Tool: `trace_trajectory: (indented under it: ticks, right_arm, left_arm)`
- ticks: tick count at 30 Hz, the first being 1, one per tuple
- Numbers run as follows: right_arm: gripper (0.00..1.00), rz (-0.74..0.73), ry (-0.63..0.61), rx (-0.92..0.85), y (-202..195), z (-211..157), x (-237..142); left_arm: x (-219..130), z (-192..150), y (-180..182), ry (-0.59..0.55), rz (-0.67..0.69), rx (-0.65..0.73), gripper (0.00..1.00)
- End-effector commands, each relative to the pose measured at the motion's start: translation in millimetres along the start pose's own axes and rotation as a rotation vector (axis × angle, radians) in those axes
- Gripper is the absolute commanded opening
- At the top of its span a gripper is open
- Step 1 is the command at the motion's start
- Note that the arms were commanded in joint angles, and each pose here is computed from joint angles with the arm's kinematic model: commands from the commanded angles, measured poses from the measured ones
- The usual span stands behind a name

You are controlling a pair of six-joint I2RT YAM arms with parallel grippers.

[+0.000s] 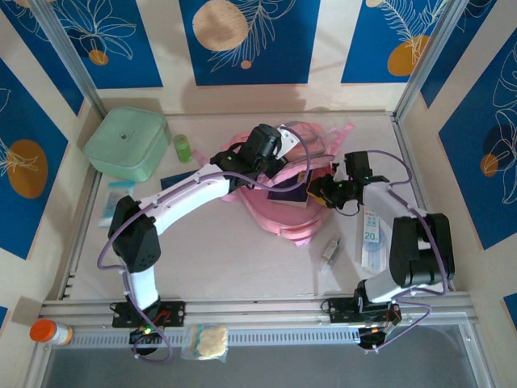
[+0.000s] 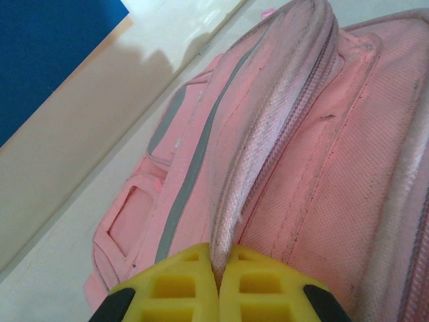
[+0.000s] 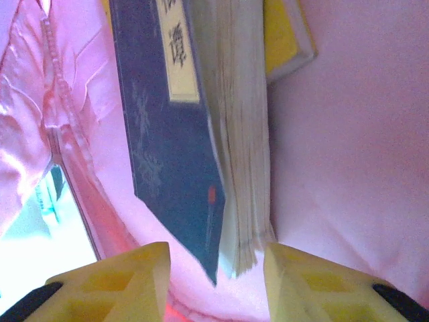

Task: Pack books, pencil case, and school supplies into a backpack

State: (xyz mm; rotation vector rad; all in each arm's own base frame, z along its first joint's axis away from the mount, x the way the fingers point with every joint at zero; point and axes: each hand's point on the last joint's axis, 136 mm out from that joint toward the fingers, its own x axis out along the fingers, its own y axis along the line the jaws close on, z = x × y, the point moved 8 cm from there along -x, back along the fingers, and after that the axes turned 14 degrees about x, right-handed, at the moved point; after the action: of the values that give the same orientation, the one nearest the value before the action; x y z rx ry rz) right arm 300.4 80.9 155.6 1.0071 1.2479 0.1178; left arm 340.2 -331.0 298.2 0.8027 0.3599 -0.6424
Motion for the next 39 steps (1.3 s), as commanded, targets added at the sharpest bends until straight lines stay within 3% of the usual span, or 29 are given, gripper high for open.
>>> trace_trajectory:
  ticks: [1,5,12,19,23,28,34,39]
  right_arm:
    - [0.35,-0.057,0.035,0.035,-9.8,-28.9,-0.3]
    - [0.16,-0.06,0.035,0.059,-7.5,-42.7,13.1]
    - [0.01,-0.113,-0.012,0.045,-0.1,-38.1,48.0]
    - [0.0,-0.131,-0.197,0.061,-0.6,-3.3,51.9]
    - [0.0,-0.047,-0.234,0.049,13.5,15.4,51.3]
    - [0.0,-0.045,-0.252,0.042,23.2,29.6,57.7]
    - [0.0,-0.025,-0.202,0.023,23.4,19.7,61.5]
    - [0.02,-0.011,-0.192,-0.024,18.3,-2.9,37.6]
  left_arm:
    - [-35.7,25.2,32.7,-0.137,0.084,-0.079,0.0]
    - [-35.0,25.5,32.1,-0.138,0.076,-0.085,0.0]
    - [-34.5,26.1,31.5,-0.139,0.067,-0.089,0.0]
    - [-34.4,25.6,30.1,-0.138,0.054,-0.094,0.0]
    - [-33.9,26.6,28.8,-0.148,0.045,-0.102,0.0]
    - [-31.3,26.3,28.0,-0.146,0.046,-0.1,0.0]
    - [-28.5,24.3,28.4,-0.138,0.049,-0.102,0.0]
    - [-28.3,24.0,27.4,-0.139,0.037,-0.102,0.0]
